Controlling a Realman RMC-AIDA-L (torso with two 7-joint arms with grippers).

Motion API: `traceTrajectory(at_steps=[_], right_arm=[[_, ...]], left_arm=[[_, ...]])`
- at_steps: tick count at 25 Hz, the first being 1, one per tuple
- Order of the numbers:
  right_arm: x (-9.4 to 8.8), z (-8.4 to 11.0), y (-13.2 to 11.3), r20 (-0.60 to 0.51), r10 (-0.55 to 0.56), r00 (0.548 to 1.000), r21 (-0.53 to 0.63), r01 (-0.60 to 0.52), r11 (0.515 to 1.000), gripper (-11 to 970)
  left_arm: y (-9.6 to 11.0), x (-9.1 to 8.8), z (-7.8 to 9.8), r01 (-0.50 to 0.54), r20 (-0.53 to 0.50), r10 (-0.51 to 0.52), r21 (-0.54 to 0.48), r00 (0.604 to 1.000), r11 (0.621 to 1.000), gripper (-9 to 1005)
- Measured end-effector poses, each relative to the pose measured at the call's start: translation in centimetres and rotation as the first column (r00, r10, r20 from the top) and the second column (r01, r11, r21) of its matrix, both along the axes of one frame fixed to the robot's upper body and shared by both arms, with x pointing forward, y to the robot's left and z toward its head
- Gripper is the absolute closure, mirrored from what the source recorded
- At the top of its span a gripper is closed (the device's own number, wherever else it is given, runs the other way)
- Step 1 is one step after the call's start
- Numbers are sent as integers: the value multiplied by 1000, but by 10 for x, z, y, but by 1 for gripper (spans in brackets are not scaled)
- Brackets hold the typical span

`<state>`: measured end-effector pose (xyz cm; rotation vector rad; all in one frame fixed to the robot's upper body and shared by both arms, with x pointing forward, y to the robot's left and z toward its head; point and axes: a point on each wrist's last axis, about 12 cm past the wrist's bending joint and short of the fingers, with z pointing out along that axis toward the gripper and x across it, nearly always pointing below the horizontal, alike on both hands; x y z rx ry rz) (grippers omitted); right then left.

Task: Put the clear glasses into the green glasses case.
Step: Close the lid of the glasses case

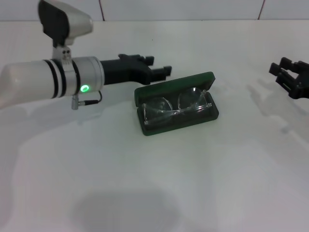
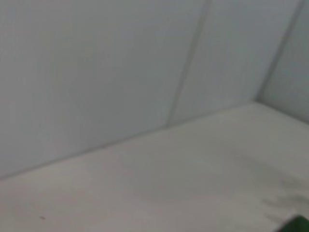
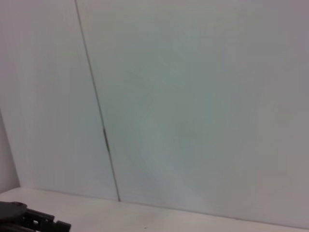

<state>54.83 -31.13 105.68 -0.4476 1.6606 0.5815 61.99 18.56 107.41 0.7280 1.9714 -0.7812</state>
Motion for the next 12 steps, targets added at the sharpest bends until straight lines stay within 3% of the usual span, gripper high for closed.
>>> traceTrajectory(at_steps=[5, 12], right_arm=[[4, -3, 8, -4, 20, 1000, -11, -21, 1000, 648], [9, -2, 16, 3, 47, 999, -28, -47, 998, 648]], left_arm=[[-12, -8, -4, 82, -12, -81, 27, 997, 996, 329], [-11, -20, -14, 127, -22, -126, 49, 992, 991, 328]])
